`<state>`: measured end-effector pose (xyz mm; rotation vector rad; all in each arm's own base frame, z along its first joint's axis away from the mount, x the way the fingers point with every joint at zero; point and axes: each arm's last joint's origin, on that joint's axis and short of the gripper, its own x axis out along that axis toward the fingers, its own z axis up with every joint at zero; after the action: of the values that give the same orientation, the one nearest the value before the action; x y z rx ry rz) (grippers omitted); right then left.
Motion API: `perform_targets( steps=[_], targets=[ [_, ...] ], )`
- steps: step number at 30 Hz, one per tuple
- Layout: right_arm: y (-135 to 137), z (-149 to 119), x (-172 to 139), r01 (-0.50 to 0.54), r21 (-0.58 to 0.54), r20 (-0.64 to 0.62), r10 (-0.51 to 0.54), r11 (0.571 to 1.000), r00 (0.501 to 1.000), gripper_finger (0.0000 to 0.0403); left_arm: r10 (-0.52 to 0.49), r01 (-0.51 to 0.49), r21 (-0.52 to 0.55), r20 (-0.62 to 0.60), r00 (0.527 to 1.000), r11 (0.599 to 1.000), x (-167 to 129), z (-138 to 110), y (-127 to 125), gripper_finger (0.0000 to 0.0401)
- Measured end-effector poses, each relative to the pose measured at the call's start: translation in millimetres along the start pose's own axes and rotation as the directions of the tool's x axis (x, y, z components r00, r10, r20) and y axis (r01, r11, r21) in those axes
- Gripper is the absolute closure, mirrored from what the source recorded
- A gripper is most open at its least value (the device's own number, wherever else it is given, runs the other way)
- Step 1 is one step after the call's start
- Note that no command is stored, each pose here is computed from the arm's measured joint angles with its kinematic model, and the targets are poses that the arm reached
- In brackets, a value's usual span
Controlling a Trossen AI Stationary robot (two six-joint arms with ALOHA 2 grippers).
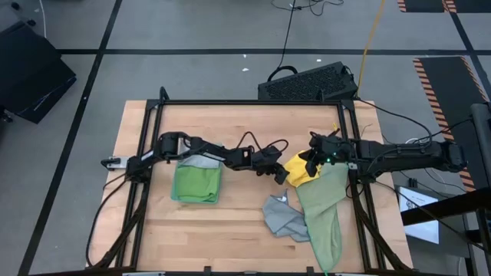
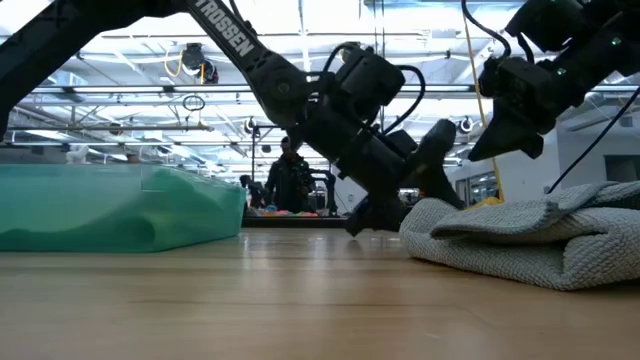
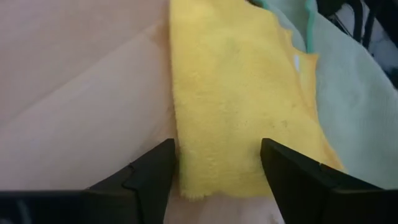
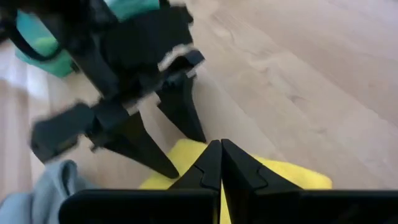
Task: Fold microfiber towels
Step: Put the yellow microfiber cloth into the green bin
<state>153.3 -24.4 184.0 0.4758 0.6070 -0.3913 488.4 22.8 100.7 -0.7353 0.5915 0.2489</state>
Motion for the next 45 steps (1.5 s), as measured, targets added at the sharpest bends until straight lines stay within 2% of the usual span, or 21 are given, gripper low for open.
perform_targets(
  steps=[3,7,10,13,17,19,22,25,30,33,35,38,43,45],
  targets=[
    [1.9,5.9,-2.4,-0.007,0.005,0.016,0.007,1.0,1.0,0.0403,-0.003,0.001,0.084,0.014,1.0,0.996,6.0,-7.7,-1.2,0.0198],
    [6.5,16.0,-7.4,-0.023,0.008,0.046,0.022,1.0,0.999,0.0403,-0.011,0.005,0.216,0.025,1.0,0.976,11.0,-16.0,-4.1,0.0297],
    [10.4,24.2,-11.7,-0.039,0.01,0.068,0.039,0.999,0.997,0.0403,-0.004,0.002,0.271,0.008,1.0,0.962,11.4,-18.1,-3.4,0.0376],
    [15.3,33.2,-16.9,-0.073,0.009,0.086,0.072,0.997,0.994,0.0403,-0.014,0.017,0.282,-0.015,1.0,0.959,3.8,-8.7,-3.2,0.038],
    [16.5,38.3,-21.6,-0.064,0.018,0.073,0.062,0.998,0.995,0.0403,0.057,-0.038,0.354,-0.045,0.997,0.934,-19.9,10.4,-5.3,0.0388],
    [13.9,39.6,-22.8,-0.051,0.075,0.055,0.047,0.996,0.997,0.0402,0.091,-0.066,0.388,-0.049,0.995,0.919,-36.3,21.7,-10.0,0.039],
    [6.5,39.7,-21.4,-0.052,0.221,0.014,0.05,0.974,0.999,0.0393,0.138,-0.09,0.49,-0.063,0.989,0.867,-59.5,32.6,-17.9,0.0387],
    [-1.1,42.2,-18.0,-0.064,0.28,-0.015,0.071,0.958,0.997,0.0367,0.165,-0.101,0.592,-0.054,0.985,0.799,-78.7,37.7,-29.5,0.039],
    [-17.4,52.9,-9.2,-0.029,0.202,0.023,0.025,0.979,0.999,0.0287,0.173,-0.12,0.667,-0.015,0.985,0.735,-101.2,44.3,-45.2,0.0391],
    [-26.7,61.1,1.0,-0.131,0.124,0.022,0.129,0.984,0.991,0.0232,0.178,-0.12,0.697,-0.011,0.984,0.707,-108.1,44.5,-49.8,0.0389],
    [-30.4,64.6,8.2,-0.246,0.076,0.004,0.246,0.966,0.969,0.0204,0.172,-0.118,0.703,-0.006,0.985,0.701,-111.6,45.5,-52.8,0.039],
    [-30.2,69.5,15.4,-0.377,-0.075,0.004,0.378,0.923,0.926,0.0178,0.187,-0.11,0.716,-0.029,0.982,0.689,-119.3,43.5,-56.1,0.0391],
    [-27.2,79.9,16.4,-0.386,-0.312,0.085,0.43,0.868,0.899,0.0158,0.169,-0.082,0.749,-0.041,0.985,0.658,-137.7,43.8,-68.1,0.0387],
    [-25.3,81.2,16.5,-0.43,-0.342,0.083,0.483,0.835,0.872,0.0152,0.164,-0.072,0.752,-0.048,0.985,0.656,-146.7,44.1,-72.7,0.0387]
  ],
)
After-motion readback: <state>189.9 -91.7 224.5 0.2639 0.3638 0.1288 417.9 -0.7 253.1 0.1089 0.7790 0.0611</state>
